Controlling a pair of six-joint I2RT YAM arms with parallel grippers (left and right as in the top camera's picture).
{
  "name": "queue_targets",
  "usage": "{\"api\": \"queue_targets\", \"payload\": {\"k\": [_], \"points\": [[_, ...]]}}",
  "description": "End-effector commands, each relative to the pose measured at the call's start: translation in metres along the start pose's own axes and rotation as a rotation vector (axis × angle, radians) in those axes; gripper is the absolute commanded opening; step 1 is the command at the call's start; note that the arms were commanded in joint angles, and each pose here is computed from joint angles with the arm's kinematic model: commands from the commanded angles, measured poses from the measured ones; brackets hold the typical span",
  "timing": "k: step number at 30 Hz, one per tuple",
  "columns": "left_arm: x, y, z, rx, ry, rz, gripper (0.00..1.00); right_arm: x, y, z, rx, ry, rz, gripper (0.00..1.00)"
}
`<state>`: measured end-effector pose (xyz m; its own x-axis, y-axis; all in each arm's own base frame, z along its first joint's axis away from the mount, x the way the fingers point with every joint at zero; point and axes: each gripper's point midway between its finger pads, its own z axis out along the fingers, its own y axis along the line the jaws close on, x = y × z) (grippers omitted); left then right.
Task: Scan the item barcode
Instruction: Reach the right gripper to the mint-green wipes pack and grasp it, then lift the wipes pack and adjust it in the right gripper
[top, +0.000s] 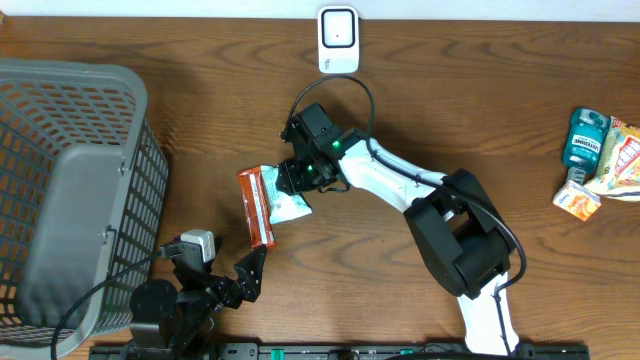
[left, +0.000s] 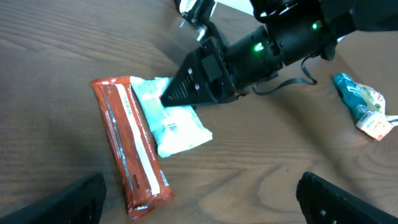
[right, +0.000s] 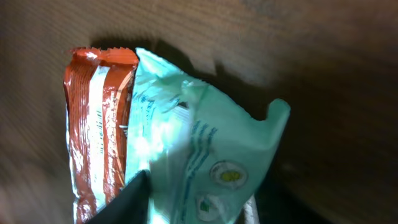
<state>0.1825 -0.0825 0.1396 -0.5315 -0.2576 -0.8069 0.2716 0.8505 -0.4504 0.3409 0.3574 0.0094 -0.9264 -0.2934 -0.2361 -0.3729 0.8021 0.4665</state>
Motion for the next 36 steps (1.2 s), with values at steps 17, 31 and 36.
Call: {"api": "queue_targets", "payload": {"k": [17, 31, 36], "points": [[-0.002, 0.001, -0.001, -0.006, -0.008, 0.000, 0.98, 0.019, -0.038, -0.176, -0.173, 0.038, 0.099, 0.01], [-0.002, 0.001, -0.001, -0.006, -0.008, 0.000, 0.98, 0.057, 0.024, -0.303, -0.107, -0.206, -0.107, 0.01], [-0.002, 0.001, -0.001, -0.006, -0.008, 0.000, 0.98, 0.070, 0.031, -0.321, -0.073, -0.246, -0.133, 0.01]]}}
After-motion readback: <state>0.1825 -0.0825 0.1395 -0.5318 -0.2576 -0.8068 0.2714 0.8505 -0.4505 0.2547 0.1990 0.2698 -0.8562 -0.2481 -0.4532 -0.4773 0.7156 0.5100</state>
